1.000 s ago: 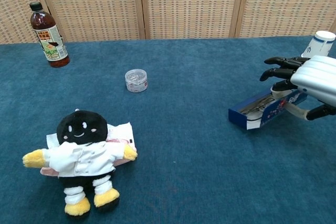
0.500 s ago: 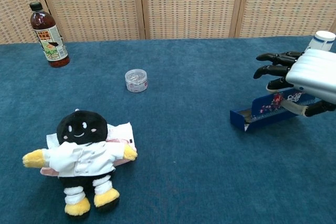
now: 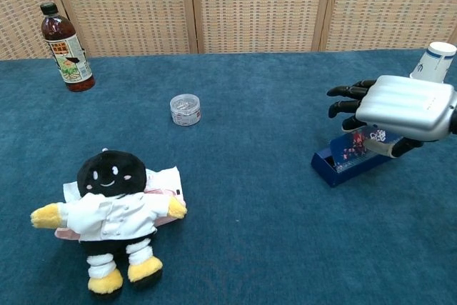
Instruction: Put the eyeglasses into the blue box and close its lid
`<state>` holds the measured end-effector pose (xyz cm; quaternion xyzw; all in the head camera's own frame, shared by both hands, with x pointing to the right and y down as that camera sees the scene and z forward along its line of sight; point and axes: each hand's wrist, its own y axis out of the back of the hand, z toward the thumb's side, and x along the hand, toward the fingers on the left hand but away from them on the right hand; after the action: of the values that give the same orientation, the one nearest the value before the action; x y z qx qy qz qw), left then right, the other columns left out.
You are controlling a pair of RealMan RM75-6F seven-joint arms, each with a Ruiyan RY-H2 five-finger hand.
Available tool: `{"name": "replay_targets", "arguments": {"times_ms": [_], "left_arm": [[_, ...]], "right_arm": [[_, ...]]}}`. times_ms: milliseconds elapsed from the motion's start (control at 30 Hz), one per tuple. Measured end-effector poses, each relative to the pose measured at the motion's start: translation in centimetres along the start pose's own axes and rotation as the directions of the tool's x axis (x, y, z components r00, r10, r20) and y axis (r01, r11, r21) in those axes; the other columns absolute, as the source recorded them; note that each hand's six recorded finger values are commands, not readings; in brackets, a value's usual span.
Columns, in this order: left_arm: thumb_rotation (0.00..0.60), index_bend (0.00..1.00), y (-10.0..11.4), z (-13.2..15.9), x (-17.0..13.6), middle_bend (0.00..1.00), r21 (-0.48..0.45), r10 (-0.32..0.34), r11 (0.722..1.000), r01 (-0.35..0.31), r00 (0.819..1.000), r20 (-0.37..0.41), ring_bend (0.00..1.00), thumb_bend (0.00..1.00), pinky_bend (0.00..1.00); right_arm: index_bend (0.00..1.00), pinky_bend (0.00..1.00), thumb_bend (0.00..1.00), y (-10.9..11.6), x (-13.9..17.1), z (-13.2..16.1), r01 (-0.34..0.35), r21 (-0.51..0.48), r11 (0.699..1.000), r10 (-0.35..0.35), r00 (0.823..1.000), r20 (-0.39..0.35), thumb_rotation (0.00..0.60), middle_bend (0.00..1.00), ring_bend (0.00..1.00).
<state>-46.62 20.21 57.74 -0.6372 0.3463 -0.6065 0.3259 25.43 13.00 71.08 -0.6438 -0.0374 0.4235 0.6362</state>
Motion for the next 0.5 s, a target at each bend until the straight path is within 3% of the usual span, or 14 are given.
{"name": "replay_targets", "arguments": {"times_ms": [300, 367, 500], "left_arm": [[0.6, 0.0, -0.1, 0.1, 0.0, 0.0, 0.007, -0.002, 1.0, 0.002, 1.0, 0.003, 0.0, 0.0, 0.0], [0.6, 0.0, -0.2, 0.2, 0.0, 0.0, 0.009, -0.003, 1.0, 0.003, 1.0, 0.004, 0.0, 0.0, 0.0], [0.6, 0.0, -0.2, 0.3, 0.0, 0.0, 0.009, -0.002, 1.0, 0.002, 1.0, 0.003, 0.0, 0.0, 0.0]], "right_arm": [[0.34, 0.2, 0.42, 0.3, -0.1, -0.5, 0.012, -0.01, 1.0, -0.012, 1.0, 0.028, 0.6, 0.13, 0.0], [0.25, 0.2, 0.31, 0.3, -0.2, -0.8, 0.015, -0.016, 1.0, -0.014, 0.999, 0.047, 0.6, 0.08, 0.0], [0.17, 0.2, 0.17, 0.7, -0.3, -1.2, 0.04, -0.023, 0.999, -0.038, 0.996, 0.083, 0.6, 0.02, 0.0]]}}
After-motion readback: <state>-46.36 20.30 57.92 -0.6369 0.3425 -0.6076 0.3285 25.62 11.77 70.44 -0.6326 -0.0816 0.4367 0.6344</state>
